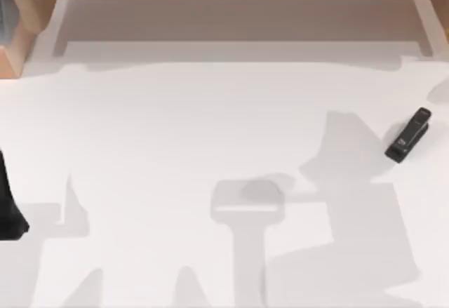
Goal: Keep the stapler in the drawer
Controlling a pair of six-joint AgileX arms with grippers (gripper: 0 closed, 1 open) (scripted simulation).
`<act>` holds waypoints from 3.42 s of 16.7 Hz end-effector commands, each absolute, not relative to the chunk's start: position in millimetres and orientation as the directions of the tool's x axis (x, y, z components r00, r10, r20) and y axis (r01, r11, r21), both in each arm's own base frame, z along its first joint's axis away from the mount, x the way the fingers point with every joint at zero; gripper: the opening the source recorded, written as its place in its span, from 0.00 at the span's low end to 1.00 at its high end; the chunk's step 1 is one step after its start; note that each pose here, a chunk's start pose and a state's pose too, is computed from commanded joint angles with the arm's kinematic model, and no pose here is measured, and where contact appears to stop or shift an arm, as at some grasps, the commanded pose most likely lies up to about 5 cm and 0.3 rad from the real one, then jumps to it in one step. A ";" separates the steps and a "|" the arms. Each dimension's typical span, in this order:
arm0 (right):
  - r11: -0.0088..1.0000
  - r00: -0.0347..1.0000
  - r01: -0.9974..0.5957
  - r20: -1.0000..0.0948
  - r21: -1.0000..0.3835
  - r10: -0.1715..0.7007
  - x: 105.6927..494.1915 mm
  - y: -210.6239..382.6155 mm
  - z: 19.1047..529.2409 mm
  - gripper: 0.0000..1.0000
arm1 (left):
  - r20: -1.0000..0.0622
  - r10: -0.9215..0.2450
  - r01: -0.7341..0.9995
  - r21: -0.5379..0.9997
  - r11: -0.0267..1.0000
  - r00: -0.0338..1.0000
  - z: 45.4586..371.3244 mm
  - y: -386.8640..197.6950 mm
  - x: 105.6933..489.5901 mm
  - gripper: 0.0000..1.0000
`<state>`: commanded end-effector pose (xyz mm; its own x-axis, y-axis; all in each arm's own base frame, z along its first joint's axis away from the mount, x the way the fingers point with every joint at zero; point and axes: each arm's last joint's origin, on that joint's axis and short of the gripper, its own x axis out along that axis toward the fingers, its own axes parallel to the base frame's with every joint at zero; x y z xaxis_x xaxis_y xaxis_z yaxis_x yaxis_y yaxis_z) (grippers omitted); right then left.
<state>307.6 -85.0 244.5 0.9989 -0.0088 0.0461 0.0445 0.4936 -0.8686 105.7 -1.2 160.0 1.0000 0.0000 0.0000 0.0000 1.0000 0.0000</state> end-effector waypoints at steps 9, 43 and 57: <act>0.052 1.000 0.000 0.000 -0.999 -0.012 399.4 -172.3 107.1 1.00 | 0.000 0.000 0.000 0.000 1.000 1.000 160.0 -1.2 105.7 1.00; 0.000 1.000 0.000 0.000 -1.000 -0.010 428.2 -180.7 89.2 0.00 | 0.000 0.000 0.000 0.000 1.000 1.000 160.0 -1.2 105.7 1.00; 0.008 1.000 -0.010 -0.010 -1.000 -0.016 393.9 -182.5 86.8 0.00 | 0.000 0.000 0.000 0.000 1.000 1.000 160.0 -1.2 105.7 1.00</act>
<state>393.9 -182.5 86.8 0.9998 -0.0155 -0.0102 -0.0100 0.0082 -0.9999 105.7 -1.2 160.0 1.0000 0.0000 0.0000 0.0000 1.0000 0.0000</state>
